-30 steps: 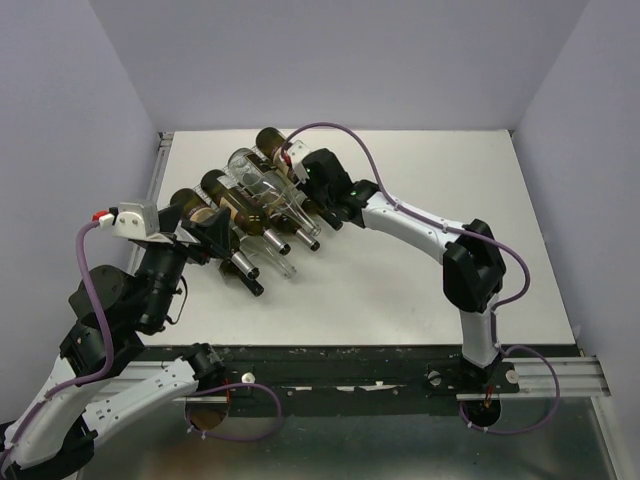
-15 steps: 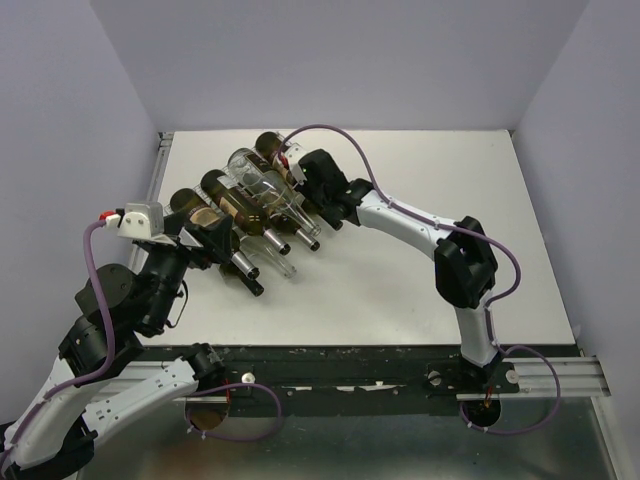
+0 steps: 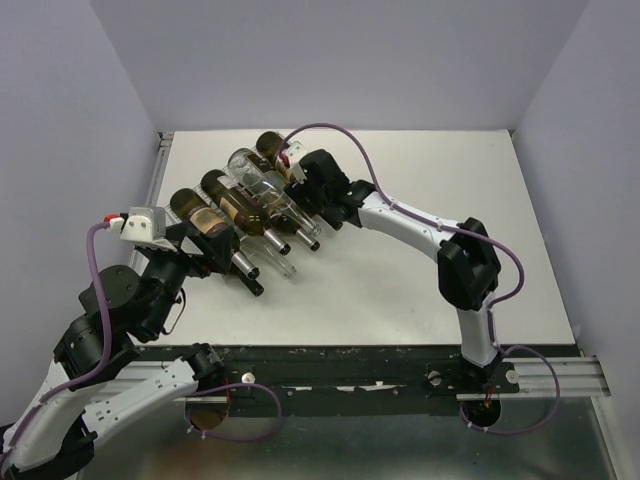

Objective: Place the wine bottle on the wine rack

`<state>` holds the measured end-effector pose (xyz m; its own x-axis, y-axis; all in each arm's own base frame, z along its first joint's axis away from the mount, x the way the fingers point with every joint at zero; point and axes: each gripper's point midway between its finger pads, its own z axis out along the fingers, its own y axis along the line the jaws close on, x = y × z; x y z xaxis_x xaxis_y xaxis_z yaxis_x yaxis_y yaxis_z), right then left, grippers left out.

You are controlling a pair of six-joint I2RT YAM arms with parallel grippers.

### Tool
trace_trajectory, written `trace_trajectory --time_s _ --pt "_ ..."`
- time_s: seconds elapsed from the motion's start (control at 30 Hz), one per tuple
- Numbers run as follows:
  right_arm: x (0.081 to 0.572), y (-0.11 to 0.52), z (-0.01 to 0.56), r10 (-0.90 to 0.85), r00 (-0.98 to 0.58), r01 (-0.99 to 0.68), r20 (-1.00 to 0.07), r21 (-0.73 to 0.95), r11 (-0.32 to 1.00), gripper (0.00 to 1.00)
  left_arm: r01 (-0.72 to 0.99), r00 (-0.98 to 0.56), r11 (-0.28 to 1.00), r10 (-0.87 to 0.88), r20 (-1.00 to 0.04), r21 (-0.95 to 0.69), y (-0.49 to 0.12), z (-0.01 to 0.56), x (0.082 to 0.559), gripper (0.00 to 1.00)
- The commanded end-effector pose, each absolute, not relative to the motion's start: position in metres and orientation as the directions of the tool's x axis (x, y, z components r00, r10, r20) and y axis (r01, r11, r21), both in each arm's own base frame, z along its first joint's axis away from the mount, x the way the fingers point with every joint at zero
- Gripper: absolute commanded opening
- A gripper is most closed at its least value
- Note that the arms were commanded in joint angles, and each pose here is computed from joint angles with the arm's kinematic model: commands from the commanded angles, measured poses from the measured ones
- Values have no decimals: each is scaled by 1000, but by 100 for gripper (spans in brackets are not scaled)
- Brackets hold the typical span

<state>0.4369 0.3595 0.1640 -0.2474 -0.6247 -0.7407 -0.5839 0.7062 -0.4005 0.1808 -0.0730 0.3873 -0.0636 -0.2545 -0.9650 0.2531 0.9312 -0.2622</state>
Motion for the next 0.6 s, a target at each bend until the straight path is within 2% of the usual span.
trace_trajectory --time_s 0.0,0.1,0.3,0.4,0.57 --pt "433 350 210 -536 -240 -514 -810 -363 778 93 282 -106 913 -274 -956 -294 -75 376 172 99" --pt "424 339 232 -494 -265 -487 -828 -327 810 100 309 -124 905 -265 -956 -291 -79 371 169 99" --pt "380 302 263 -399 -369 -446 -839 -216 868 100 258 -197 908 -285 -938 -330 -75 360 165 99" --pt "354 286 279 -272 -419 -406 -866 -89 910 100 147 -244 923 -315 -917 -356 -62 348 167 99" --pt "320 250 316 -6 -481 -239 -877 125 963 100 76 -264 945 -287 -921 -317 -50 341 167 99"
